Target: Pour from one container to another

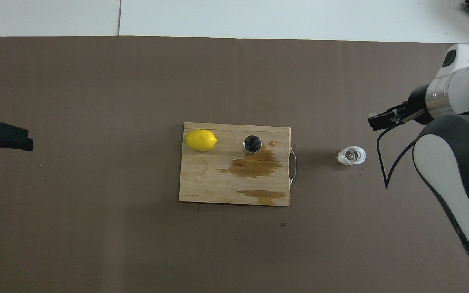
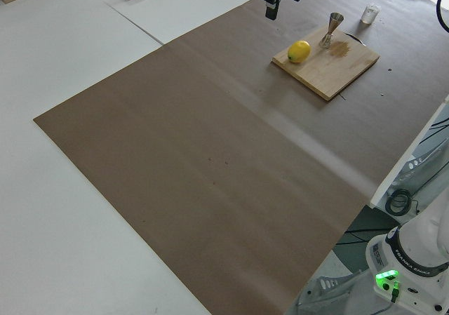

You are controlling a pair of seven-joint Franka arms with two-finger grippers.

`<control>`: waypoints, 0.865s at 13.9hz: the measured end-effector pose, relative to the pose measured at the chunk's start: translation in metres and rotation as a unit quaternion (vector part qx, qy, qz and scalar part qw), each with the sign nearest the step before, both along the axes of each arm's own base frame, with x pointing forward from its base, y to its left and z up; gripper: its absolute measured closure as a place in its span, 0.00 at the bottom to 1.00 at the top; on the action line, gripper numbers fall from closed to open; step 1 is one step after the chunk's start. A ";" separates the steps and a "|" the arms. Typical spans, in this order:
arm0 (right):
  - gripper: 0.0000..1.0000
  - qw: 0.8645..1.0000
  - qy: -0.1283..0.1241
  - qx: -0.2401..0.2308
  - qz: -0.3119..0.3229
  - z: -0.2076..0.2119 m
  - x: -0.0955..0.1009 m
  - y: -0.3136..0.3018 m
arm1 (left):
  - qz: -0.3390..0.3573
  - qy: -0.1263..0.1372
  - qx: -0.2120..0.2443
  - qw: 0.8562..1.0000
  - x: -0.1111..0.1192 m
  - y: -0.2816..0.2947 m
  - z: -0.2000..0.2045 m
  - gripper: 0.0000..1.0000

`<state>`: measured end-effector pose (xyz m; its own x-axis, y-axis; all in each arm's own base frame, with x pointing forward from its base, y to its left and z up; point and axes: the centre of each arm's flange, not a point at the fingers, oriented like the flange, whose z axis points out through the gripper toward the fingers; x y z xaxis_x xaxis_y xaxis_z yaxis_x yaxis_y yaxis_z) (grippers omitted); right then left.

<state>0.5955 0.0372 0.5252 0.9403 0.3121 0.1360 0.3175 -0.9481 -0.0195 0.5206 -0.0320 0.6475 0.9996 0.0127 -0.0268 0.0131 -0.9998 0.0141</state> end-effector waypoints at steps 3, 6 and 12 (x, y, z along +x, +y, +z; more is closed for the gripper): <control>0.00 0.992 0.021 0.012 -0.125 0.015 -0.011 0.008 | 0.000 0.000 0.000 1.000 0.000 0.000 0.000 0.00; 0.00 0.977 0.025 -0.003 -0.211 0.034 -0.024 0.010 | 0.000 0.000 0.000 1.000 0.000 0.000 0.000 0.00; 0.00 0.976 0.033 -0.028 -0.214 0.072 -0.037 0.018 | 0.000 0.000 0.000 1.000 0.000 0.000 0.000 0.00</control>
